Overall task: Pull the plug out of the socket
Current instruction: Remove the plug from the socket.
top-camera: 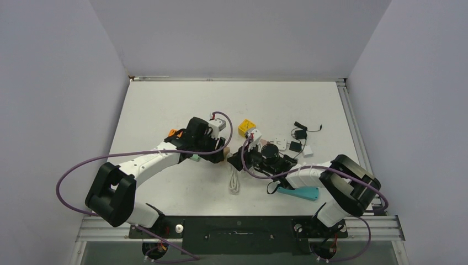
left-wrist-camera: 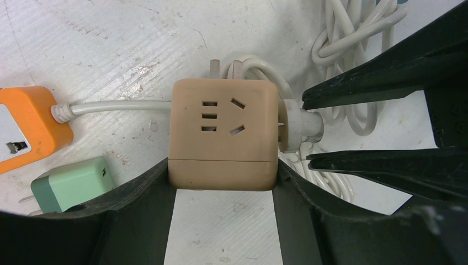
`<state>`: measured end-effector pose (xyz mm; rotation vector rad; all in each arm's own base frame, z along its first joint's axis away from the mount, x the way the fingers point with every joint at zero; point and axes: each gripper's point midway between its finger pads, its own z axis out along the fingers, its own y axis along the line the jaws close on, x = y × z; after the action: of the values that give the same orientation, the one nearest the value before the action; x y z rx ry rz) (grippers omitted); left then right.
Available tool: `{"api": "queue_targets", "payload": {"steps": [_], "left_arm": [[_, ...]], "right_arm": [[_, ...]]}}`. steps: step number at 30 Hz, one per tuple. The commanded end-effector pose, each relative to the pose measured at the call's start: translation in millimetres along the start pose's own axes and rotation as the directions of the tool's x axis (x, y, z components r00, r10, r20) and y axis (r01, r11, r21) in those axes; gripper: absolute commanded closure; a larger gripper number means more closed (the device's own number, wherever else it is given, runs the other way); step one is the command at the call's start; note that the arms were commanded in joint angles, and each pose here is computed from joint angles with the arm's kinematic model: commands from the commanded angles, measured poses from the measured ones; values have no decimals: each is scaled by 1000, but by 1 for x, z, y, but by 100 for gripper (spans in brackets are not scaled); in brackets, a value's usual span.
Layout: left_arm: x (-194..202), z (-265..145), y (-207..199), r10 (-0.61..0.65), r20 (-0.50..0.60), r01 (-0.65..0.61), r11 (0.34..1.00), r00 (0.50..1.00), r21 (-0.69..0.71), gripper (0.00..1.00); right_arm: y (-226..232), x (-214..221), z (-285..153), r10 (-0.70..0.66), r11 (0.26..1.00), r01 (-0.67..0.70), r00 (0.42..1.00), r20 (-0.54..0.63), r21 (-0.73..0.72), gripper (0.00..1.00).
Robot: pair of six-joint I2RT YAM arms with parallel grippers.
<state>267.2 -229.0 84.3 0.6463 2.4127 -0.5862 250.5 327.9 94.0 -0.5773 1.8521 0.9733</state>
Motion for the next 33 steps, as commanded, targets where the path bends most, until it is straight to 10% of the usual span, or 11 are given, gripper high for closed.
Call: {"api": "queue_targets", "payload": {"steps": [1,11,18,33], "left_arm": [[-26,-11,-17,44,97,-50,997,994,60,100],[-26,-11,-16,44,97,-49,997,994,55,100],[-26,-11,-15,44,98,-48,998,994,47,100],[-12,0,12,-36,18,37,998,999,-56,100]], "right_arm": [[6,-12,10,-25,999,26,999,25,-18,61],[7,-4,15,-76,997,76,997,-11,25,68],[5,-4,15,-89,995,90,996,-15,50,94],[55,-25,-9,-225,974,228,964,142,-5,95]]}}
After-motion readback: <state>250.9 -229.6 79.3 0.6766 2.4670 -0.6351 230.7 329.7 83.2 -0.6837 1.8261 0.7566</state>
